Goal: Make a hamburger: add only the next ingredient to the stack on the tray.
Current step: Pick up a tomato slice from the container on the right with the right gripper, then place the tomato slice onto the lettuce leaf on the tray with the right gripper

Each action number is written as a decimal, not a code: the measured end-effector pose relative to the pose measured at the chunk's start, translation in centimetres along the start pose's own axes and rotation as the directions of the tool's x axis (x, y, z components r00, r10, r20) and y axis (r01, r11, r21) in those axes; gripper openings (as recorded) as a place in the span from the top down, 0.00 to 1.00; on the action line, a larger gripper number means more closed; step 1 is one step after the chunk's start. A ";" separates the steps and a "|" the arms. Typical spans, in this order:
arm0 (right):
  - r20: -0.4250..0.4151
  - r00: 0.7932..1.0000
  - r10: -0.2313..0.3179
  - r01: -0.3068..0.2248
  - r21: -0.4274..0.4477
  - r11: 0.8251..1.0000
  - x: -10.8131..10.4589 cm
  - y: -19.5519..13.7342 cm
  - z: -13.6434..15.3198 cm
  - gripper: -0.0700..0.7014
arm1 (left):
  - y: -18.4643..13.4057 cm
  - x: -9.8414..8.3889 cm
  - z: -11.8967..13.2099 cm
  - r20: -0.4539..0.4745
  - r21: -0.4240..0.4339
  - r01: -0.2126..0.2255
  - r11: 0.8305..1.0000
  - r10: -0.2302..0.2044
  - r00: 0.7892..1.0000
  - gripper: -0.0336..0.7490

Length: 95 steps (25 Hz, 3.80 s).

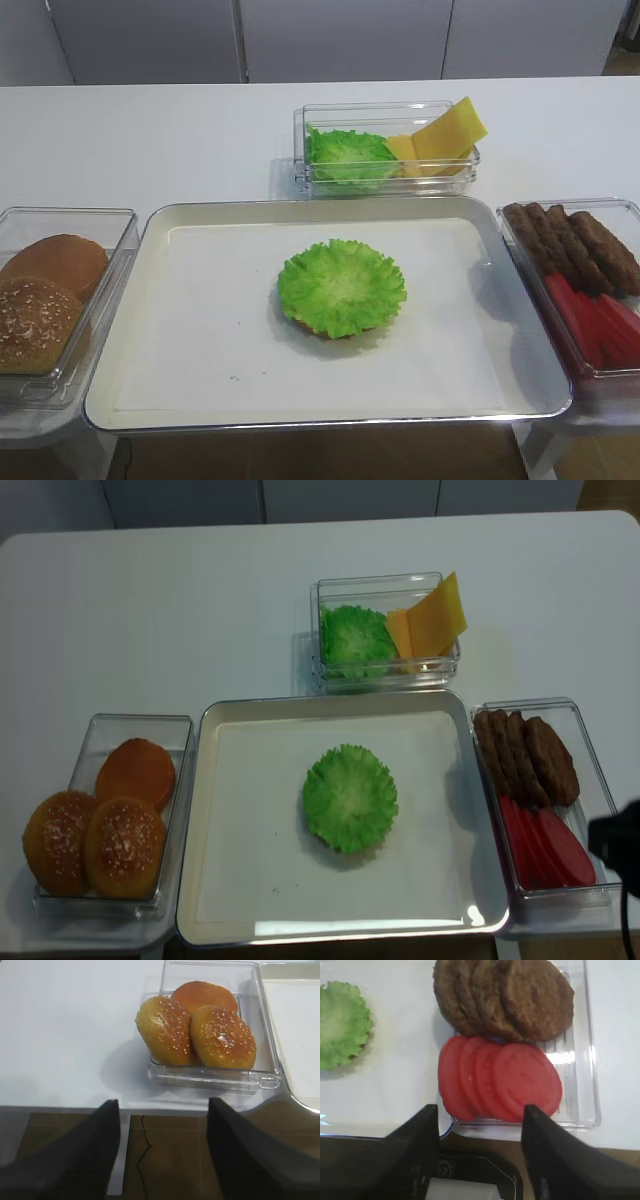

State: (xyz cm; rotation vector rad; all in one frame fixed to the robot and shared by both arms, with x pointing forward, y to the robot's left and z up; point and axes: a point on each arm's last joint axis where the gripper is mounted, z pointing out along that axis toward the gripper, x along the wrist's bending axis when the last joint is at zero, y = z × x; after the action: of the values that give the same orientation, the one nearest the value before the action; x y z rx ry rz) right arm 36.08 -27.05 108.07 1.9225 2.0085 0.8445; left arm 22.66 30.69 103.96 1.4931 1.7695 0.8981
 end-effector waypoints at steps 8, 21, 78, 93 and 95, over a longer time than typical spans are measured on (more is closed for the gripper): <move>-0.001 0.998 -0.063 0.062 0.172 0.983 1.6 4.0 2.1 0.39 | 0.0 0.0 0.0 0.000 0.000 0.000 1.000 0.000 1.000 0.43; 0.101 0.969 -0.225 0.172 0.375 0.911 5.9 3.9 8.8 0.39 | 0.0 0.0 0.0 0.000 0.000 0.000 1.000 0.000 1.000 0.43; 0.077 0.955 -0.288 0.278 0.119 0.953 8.8 10.6 2.2 0.83 | 0.0 0.0 0.0 0.000 0.000 0.000 1.000 0.000 1.000 0.43; -0.004 0.806 -0.592 0.580 0.204 0.788 16.9 8.5 11.9 0.83 | 0.0 0.0 0.0 0.000 0.000 0.000 1.000 0.000 1.000 0.43; -0.012 0.802 -0.597 0.586 0.204 0.784 17.2 8.4 12.6 0.83 | 0.0 0.0 0.0 0.000 0.000 0.000 1.000 0.000 1.000 0.43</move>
State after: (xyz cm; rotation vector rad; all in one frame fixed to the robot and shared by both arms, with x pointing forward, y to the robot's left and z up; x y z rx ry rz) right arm 48.02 -7.56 106.26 1.2166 2.5201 0.4304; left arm 22.66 30.69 103.96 1.4931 1.7695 0.8981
